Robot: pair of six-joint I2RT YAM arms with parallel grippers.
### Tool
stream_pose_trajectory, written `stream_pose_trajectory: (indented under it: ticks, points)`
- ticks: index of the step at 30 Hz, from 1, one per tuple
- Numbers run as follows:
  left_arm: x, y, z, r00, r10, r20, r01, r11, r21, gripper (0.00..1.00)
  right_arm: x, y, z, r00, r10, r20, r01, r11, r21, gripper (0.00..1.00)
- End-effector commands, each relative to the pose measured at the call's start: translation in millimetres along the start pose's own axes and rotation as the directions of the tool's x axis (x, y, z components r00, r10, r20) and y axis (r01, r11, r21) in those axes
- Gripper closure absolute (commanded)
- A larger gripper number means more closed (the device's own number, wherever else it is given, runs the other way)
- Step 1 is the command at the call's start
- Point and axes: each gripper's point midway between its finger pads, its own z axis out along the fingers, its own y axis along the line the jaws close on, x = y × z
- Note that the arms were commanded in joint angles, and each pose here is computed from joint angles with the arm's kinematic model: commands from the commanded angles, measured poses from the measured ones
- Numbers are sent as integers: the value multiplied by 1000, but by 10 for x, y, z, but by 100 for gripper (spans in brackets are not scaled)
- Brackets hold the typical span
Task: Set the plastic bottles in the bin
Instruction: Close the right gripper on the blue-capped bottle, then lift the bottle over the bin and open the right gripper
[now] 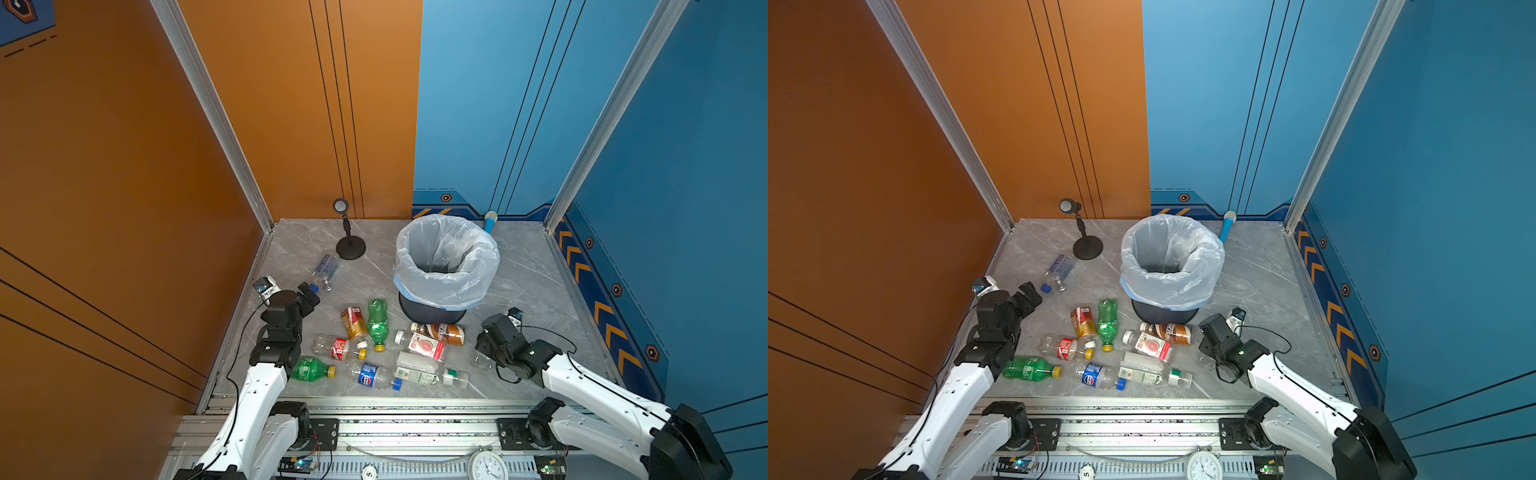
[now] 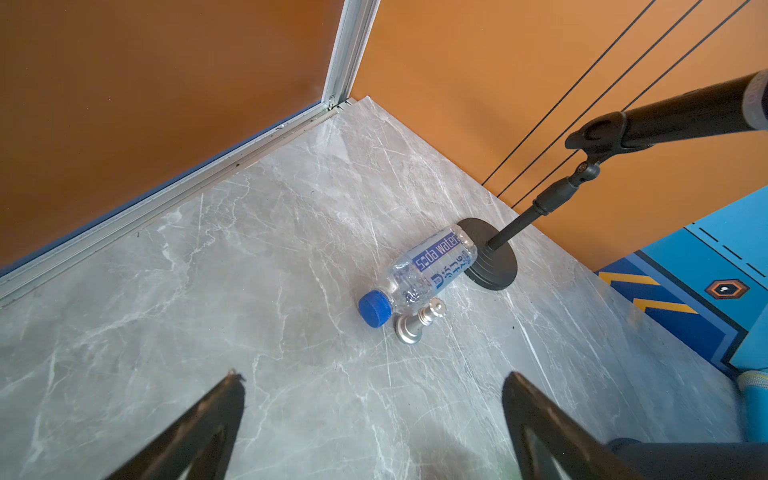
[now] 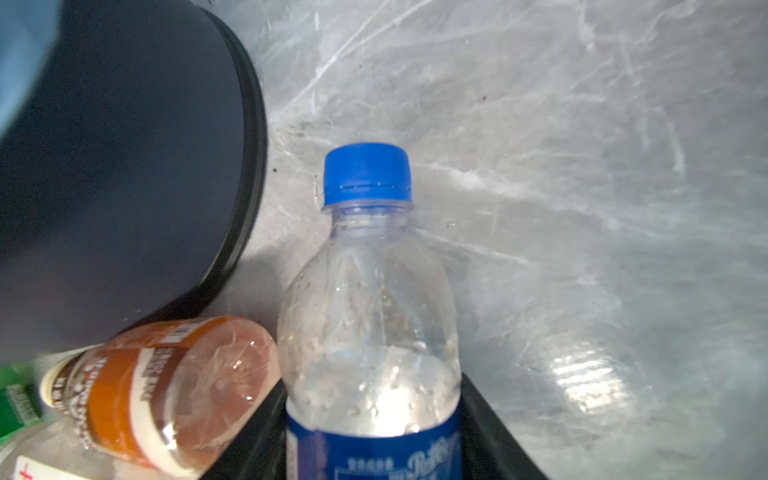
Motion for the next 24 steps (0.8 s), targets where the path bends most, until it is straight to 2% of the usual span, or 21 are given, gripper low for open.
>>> stream_pose_trajectory:
  ticks: [1,5,9,12,17,20,24]
  points:
    - [63,46,25,1000,-10,-29,10,1000,-10,2,-345,-120,-236,993,23,114,-28,999,37,44]
    - [98,83,35,999,-13,-47,12,1000,-19,2,-945,-95,-705,960,74,271,-71,997,-20,44]
    - [135,132,40,998,-25,-57,24,999,-30,2,-1587,51,-1292,886,91,455,-65,995,-74,44]
    - [161,162,38,998,-32,-61,30,999,-33,2,-1953,340,-1611,836,87,541,-16,991,-133,44]
    - [200,208,21,996,-43,-74,40,998,-41,2,-2441,1062,-2037,761,78,644,106,964,-242,44]
    - [210,220,3,996,-47,-78,44,998,-40,2,-2548,1632,-2070,748,20,663,218,936,-275,44]
    - [203,233,-25,996,-50,-77,47,998,-38,2,-2513,2353,-1762,799,-87,594,339,882,-327,43]
